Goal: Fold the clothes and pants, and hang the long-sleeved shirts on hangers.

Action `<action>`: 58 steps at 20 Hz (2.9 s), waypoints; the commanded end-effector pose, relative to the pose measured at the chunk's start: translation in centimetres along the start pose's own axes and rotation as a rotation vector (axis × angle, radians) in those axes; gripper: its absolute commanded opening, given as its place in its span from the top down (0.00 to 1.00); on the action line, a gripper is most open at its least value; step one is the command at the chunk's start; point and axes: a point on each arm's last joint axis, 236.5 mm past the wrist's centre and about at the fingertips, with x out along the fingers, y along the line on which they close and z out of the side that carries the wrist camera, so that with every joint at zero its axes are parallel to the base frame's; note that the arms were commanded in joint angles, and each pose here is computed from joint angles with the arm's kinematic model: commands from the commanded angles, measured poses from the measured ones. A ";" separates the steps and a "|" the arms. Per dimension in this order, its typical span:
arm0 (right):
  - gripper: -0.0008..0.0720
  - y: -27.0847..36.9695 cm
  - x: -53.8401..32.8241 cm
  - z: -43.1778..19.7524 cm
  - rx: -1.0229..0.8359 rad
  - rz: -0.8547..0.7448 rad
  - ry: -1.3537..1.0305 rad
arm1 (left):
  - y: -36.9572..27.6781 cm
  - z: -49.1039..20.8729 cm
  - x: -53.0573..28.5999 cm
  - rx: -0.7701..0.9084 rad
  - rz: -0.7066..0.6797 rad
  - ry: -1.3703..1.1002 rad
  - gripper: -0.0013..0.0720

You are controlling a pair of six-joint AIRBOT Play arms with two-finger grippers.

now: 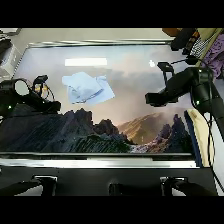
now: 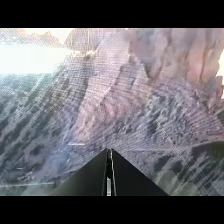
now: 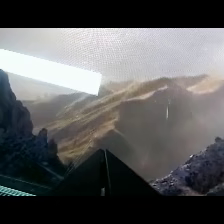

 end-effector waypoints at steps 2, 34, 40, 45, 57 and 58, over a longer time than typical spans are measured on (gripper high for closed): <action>0.94 0.0 0.0 0.0 0.000 0.001 -0.001 | 0.0 0.0 0.0 0.000 0.000 0.001 0.96; 0.93 0.1 0.0 0.9 0.001 0.004 -0.036 | -5.3 20.0 4.1 -0.173 -0.159 -0.465 0.00; 0.86 0.2 -0.1 1.8 0.020 0.006 -0.077 | -5.4 17.9 14.2 -0.161 -0.108 -0.124 0.78; 0.86 0.2 -0.1 0.6 0.053 0.006 -0.027 | -11.8 13.4 4.0 0.030 -0.219 -0.010 0.96; 0.86 1.1 -6.4 -4.3 0.018 0.001 0.024 | -31.2 -6.3 6.2 0.311 -0.199 0.293 0.96; 0.86 1.1 -6.6 -4.4 0.017 0.002 0.019 | -31.1 -6.5 7.3 0.309 -0.188 0.310 0.95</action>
